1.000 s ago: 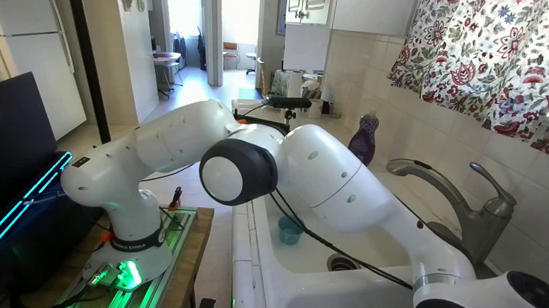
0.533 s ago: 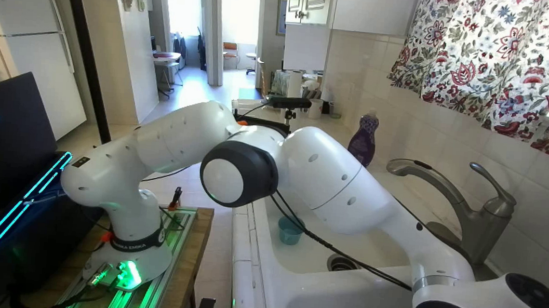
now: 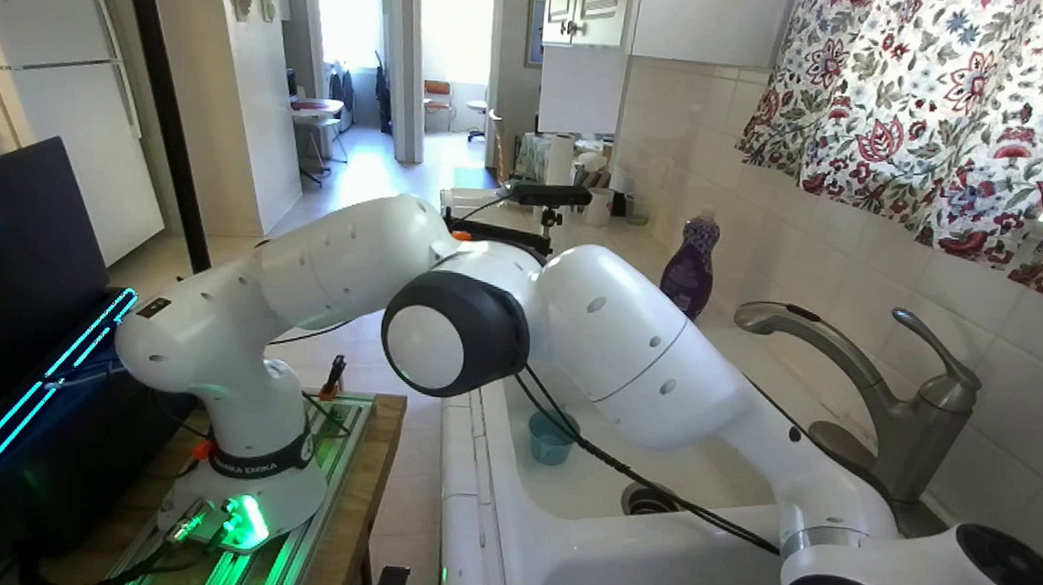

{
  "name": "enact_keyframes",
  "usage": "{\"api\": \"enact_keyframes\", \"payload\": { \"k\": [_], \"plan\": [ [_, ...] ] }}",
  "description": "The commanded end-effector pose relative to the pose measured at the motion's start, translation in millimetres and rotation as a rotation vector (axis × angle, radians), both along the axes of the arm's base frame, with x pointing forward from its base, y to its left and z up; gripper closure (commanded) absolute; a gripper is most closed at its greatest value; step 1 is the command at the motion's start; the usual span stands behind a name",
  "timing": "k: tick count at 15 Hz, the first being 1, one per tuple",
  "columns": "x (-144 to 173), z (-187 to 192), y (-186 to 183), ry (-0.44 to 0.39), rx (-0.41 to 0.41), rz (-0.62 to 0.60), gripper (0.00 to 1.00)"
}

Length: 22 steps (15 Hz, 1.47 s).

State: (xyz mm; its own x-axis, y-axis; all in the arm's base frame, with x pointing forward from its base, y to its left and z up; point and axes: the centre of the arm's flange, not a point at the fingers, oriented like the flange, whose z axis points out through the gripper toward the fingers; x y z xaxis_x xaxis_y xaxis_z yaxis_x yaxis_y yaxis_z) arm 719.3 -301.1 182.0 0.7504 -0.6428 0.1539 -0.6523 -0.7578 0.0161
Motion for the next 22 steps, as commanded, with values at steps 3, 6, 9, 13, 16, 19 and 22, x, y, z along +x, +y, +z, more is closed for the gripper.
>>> {"api": "enact_keyframes", "payload": {
  "k": [3, 6, 9, 13, 16, 19, 22],
  "plan": [
    [12.5, -4.5, -0.9, -0.011, 0.015, -0.013, 1.0],
    [11.9, -5.7, -1.5, -0.008, 0.012, -0.011, 0.95],
    [10.9, -4.5, -1.2, -0.008, 0.01, -0.01, 0.95],
    [3.9, 18.4, -0.7, -0.005, -0.034, -0.034, 0.95],
    [-7.1, 38.3, -4.5, 0.004, -0.048, -0.025, 0.95],
    [-20.3, 44.8, -8.8, 0.038, -0.073, -0.01, 0.95],
    [-36.7, 49.4, -13.0, 0.077, -0.075, 0.029, 0.95]
  ]
}}
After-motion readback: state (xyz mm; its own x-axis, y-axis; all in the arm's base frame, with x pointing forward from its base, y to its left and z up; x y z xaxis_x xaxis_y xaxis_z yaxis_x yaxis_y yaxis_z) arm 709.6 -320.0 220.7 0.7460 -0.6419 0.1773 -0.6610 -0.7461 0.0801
